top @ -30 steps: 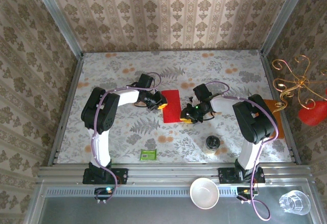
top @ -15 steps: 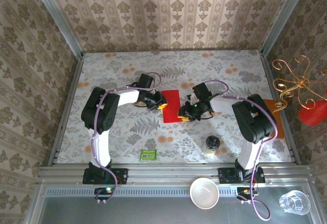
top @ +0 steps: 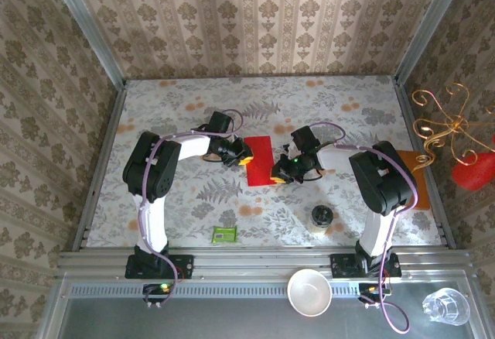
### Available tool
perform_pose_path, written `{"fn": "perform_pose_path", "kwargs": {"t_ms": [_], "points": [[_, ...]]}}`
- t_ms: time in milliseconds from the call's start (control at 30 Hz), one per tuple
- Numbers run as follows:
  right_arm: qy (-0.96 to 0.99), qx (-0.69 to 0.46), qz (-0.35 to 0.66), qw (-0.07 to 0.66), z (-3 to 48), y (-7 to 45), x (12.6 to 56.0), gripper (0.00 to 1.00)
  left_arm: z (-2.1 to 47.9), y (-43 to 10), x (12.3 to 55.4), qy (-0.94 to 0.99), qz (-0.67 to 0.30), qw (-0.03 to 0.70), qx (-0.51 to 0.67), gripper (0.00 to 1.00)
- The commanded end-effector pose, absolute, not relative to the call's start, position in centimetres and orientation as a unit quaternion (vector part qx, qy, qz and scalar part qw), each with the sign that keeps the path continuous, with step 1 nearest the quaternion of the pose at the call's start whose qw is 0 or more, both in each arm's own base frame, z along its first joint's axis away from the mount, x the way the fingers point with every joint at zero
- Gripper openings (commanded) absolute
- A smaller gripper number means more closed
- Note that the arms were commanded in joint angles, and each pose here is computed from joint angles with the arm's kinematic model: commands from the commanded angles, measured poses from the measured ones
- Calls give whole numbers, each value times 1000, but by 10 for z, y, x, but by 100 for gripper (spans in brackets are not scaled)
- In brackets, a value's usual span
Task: Fold a paper plane with a square sheet of paper (pick it up from the middle)
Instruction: Fold the triangle a second time at the center of the table.
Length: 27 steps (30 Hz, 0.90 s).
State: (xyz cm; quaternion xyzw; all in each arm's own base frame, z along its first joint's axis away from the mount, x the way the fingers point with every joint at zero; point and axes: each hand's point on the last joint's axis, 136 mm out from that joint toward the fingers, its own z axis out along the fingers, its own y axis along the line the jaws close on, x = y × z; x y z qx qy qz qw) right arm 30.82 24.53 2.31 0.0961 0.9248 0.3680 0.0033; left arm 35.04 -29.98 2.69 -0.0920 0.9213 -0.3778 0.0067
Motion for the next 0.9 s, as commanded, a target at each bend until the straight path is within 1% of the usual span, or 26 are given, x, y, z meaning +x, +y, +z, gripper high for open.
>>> {"fn": "perform_pose_path", "kwargs": {"t_ms": [0,133,367,567,867], "points": [[928,96,360,7,26,244,310,10,49,-300,360,917,-390,22,-84,20],[929,96,358,4,25,244,307,8,56,-295,372,918,-389,37,-75,20],[929,93,357,2,28,242,302,6,46,-299,376,921,-383,31,-61,18],[927,89,363,4,32,243,302,5,27,-293,371,932,-356,10,-62,16],[913,69,401,15,51,259,314,5,7,-287,362,940,-335,-12,-68,15]]}}
